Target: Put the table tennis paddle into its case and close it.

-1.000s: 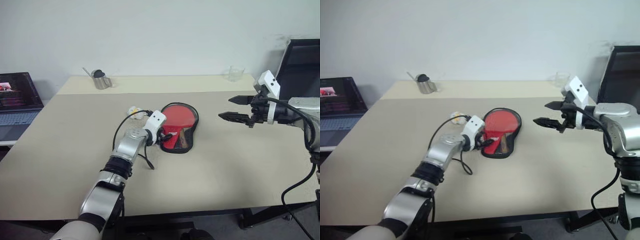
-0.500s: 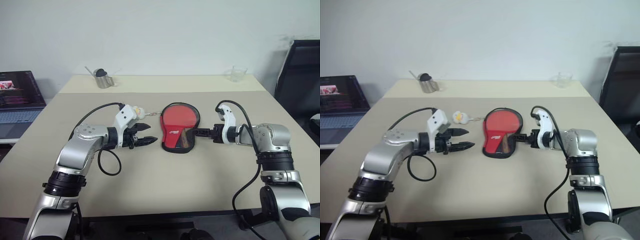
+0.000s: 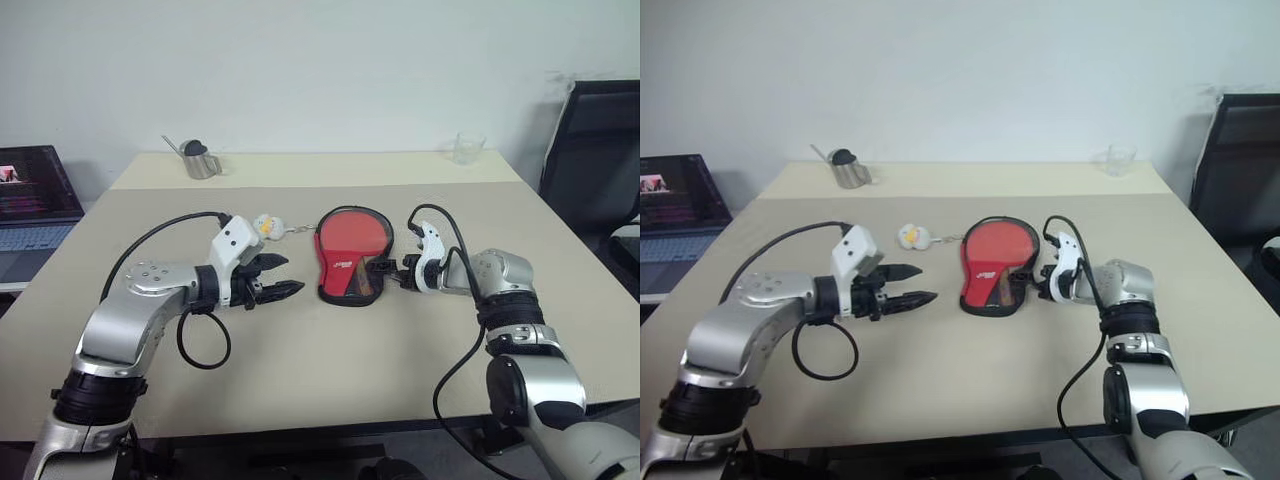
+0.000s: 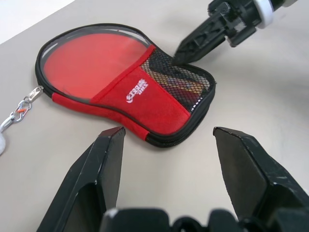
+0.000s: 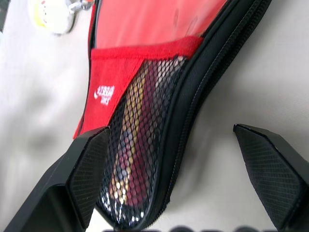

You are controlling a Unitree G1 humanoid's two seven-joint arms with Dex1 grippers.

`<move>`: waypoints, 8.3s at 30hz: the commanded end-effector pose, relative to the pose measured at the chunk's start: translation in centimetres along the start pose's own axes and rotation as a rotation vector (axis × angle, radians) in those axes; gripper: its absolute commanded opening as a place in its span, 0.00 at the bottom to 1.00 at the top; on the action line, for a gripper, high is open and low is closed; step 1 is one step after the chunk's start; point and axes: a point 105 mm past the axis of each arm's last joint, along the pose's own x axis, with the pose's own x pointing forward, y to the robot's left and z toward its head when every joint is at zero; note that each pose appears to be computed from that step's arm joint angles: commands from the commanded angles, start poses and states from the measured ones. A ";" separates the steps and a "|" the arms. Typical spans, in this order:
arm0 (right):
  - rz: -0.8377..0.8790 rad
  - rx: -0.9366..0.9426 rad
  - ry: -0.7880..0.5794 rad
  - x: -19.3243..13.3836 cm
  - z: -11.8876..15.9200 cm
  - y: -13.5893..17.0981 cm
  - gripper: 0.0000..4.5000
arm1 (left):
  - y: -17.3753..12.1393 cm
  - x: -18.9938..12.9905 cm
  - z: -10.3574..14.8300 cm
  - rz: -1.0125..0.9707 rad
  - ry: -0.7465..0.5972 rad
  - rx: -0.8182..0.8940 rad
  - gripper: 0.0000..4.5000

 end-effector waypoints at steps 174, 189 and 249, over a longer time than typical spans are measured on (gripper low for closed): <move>0.182 -0.765 -0.209 4.0 -4.6 7.1 0.97 | 6.1 3.3 -0.1 0.253 0.018 -0.030 0.71; 0.354 -0.766 -0.060 3.5 -10.0 8.5 0.97 | 8.9 9.8 -0.1 0.342 0.170 -0.196 0.71; 0.268 -0.692 0.022 0.0 -11.9 6.6 0.99 | 4.5 18.6 2.2 0.402 0.265 0.393 0.03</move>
